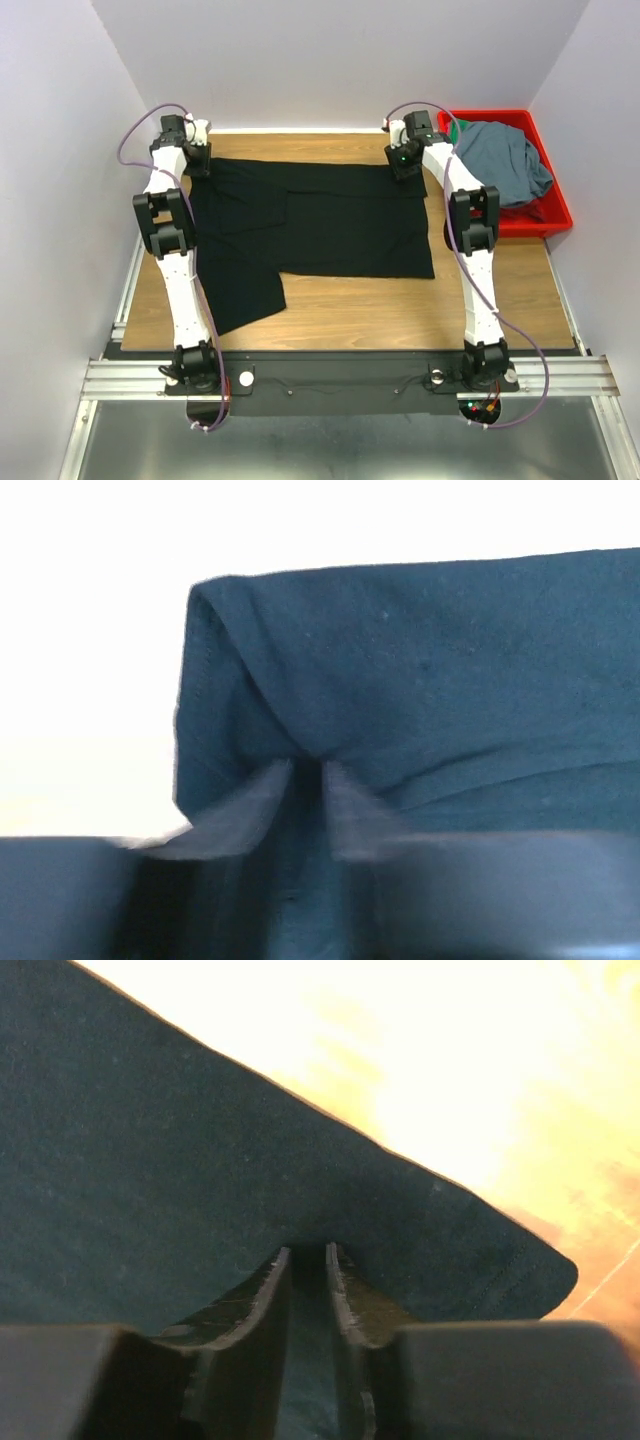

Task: Fold and stack the t-shirts
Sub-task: Fold the tshirt

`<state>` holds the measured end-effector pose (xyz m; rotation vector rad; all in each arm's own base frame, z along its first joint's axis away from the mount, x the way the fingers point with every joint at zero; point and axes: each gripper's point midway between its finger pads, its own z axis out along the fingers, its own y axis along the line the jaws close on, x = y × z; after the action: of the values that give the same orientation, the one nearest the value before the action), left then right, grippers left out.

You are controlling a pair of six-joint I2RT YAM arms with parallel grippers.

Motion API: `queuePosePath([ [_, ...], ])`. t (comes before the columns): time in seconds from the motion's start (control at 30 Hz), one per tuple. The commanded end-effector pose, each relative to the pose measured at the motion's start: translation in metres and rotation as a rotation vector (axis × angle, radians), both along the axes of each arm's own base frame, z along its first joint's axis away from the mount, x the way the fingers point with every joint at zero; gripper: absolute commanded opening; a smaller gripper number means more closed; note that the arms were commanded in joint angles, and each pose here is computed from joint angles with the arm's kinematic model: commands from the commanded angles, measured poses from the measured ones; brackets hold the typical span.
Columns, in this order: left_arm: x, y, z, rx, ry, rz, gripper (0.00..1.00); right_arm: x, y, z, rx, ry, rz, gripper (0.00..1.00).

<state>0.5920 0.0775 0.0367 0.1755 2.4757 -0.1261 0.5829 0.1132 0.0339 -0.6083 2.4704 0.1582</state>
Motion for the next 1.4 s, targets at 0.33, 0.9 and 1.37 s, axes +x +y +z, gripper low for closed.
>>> queuePosePath([
  [0.33,-0.071,-0.033,0.221,0.079,-0.353,-0.35,0.81,-0.084,0.005,0.127,0.057,-0.107,0.146,0.97],
  [0.9,-0.27,-0.036,0.141,-0.01,-0.076,-0.593,0.66,-0.295,-0.033,0.057,-0.193,0.183,0.426,0.51],
  [1.37,-0.286,-0.027,0.105,0.024,0.023,-0.605,0.67,-0.317,-0.037,-0.002,-0.245,0.254,0.491,0.51],
])
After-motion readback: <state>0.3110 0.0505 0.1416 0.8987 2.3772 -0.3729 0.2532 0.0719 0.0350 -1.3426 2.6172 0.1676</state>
